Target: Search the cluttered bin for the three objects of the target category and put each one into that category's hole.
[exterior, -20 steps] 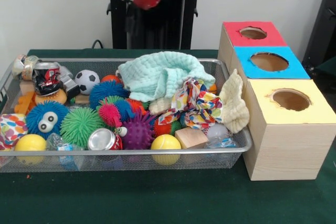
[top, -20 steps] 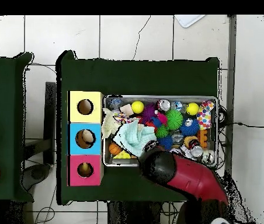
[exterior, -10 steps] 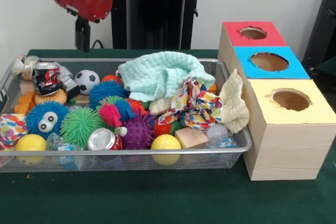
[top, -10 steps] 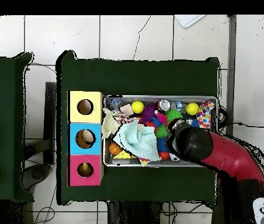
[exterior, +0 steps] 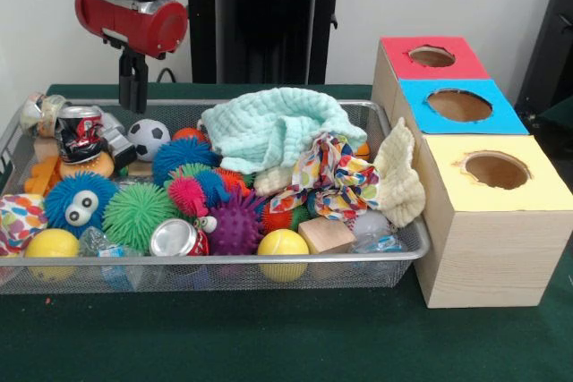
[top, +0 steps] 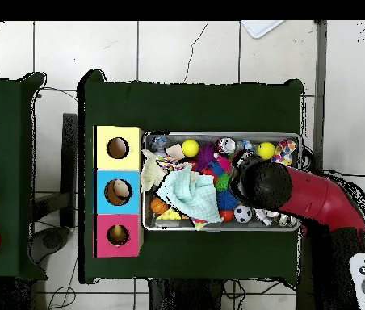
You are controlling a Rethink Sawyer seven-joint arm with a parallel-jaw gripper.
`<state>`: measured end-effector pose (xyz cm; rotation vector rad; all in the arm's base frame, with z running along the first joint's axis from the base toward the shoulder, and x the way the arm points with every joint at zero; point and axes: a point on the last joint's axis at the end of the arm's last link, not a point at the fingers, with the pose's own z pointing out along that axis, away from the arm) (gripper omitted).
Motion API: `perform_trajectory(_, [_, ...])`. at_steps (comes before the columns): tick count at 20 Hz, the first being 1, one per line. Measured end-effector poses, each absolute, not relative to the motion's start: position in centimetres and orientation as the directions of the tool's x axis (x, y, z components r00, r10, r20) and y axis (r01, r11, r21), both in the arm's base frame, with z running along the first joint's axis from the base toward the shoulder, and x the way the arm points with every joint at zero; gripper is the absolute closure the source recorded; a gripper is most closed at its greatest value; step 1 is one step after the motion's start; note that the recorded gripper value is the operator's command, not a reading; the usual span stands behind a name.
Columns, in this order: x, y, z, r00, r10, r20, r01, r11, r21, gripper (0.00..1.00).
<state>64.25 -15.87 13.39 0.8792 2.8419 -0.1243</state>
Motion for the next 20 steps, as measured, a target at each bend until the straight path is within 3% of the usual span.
perform_trajectory(20, [64.7, -14.9, 12.6, -0.864, 0.464, -0.196, 0.481, 0.876, -0.048, 1.00])
